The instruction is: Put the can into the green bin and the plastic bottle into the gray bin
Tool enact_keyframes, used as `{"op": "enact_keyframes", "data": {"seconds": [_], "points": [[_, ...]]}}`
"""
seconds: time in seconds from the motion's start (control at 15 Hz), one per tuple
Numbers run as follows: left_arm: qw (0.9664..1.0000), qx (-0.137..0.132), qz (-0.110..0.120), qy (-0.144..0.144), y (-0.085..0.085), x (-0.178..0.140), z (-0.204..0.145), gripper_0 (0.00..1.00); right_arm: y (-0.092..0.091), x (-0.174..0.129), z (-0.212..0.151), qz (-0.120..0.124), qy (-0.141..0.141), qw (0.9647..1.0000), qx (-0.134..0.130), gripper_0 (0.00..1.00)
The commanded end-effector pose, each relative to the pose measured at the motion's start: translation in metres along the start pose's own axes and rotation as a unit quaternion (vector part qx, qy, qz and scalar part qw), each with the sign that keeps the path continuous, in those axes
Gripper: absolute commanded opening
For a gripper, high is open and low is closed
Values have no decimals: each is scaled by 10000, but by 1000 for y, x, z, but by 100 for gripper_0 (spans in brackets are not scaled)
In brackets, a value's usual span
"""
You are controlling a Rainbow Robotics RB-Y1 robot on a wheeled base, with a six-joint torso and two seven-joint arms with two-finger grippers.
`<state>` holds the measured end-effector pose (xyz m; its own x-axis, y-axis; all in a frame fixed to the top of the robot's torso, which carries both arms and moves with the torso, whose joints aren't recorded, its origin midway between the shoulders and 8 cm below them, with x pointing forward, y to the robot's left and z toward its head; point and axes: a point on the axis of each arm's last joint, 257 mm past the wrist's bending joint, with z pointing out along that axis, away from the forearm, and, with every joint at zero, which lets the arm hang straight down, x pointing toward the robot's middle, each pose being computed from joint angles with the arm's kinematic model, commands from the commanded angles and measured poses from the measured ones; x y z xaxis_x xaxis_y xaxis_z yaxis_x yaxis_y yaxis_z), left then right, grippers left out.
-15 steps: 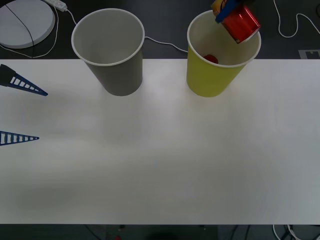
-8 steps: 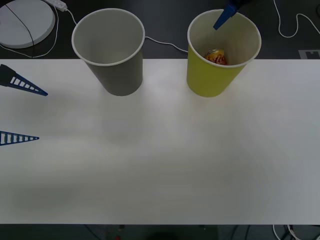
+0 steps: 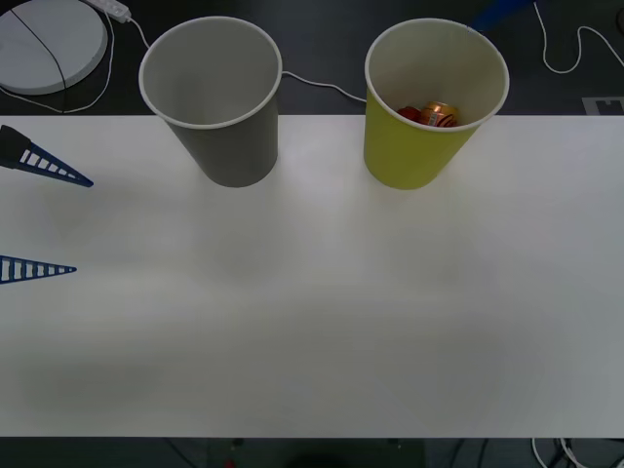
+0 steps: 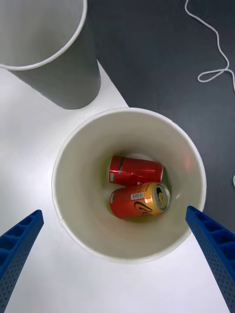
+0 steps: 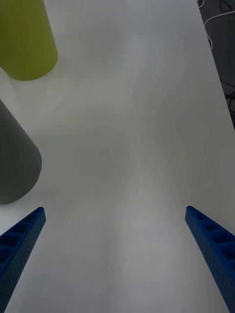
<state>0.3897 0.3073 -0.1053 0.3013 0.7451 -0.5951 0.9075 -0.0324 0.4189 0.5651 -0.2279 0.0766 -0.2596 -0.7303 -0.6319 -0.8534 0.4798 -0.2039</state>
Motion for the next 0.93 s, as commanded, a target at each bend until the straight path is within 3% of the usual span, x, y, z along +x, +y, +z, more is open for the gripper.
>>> {"op": "enact_keyframes", "data": {"seconds": [0.07,0.27,0.47,0.67,0.93], "points": [[10000,0,0,0,0,0,0,100,7,17,-13,-400,-189,9989,-144,100],[10000,0,0,0,0,0,0,100,22,41,-26,-748,-317,9965,-191,100],[10000,0,0,0,0,0,0,100,54,67,-28,-1069,-364,9931,-305,100],[10000,0,0,0,0,0,0,100,88,95,-22,-1197,-412,9902,-585,100],[10000,0,0,0,0,0,0,100,132,128,-17,-1543,-440,9840,-780,100]]}}
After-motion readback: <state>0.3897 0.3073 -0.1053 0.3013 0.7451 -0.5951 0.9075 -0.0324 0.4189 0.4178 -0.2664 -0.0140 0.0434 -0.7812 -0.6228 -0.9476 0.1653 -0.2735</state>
